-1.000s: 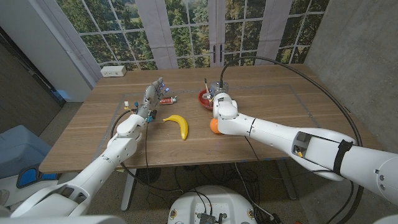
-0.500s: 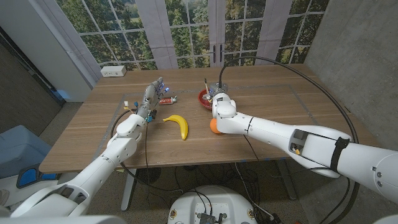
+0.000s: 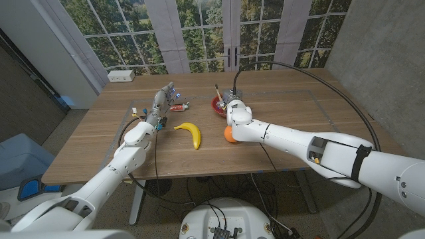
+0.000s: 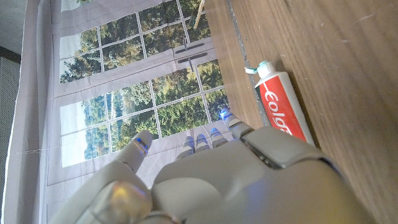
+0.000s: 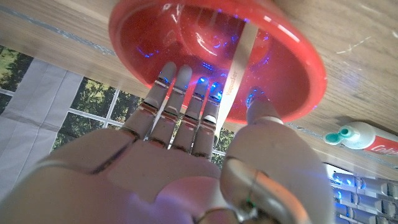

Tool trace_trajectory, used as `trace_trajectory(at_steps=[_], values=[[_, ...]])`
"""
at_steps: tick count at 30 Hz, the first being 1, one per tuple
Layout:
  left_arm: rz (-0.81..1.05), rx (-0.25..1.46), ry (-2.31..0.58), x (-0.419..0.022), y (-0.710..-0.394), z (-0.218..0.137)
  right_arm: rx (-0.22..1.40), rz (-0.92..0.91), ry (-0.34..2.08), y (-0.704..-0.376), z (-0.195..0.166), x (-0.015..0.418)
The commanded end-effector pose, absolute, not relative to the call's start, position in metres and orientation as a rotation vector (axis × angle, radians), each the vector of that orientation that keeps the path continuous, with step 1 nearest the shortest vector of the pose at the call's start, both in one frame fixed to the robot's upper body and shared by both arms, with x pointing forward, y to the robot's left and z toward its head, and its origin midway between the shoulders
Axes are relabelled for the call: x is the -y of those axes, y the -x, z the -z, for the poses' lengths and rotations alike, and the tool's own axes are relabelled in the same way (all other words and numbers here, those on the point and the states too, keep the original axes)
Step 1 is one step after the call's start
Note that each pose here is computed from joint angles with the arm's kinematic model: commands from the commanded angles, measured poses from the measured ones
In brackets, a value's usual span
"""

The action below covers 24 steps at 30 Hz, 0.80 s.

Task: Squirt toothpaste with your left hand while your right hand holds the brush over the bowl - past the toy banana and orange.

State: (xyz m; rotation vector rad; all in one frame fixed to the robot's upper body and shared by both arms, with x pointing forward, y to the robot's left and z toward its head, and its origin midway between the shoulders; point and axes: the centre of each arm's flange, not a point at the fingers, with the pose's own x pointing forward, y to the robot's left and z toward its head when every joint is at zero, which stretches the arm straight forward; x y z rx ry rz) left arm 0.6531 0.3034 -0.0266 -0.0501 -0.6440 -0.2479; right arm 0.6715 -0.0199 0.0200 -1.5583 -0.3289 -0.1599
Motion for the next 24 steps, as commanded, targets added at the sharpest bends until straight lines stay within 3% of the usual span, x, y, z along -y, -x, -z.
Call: trace_trajectory(at_steps=[1, 24], values=[[0.245, 0.637, 0.046, -0.3038, -0.6538, 0.0262, 0.342, 0.163, 1.555, -0.6773, -0.0176, 0.0225], [0.257, 0.632, 0.032, -0.2995, -0.6577, 0.0208, 0.429, 0.188, 1.511, -0.6731, -0.0222, 0.0317]])
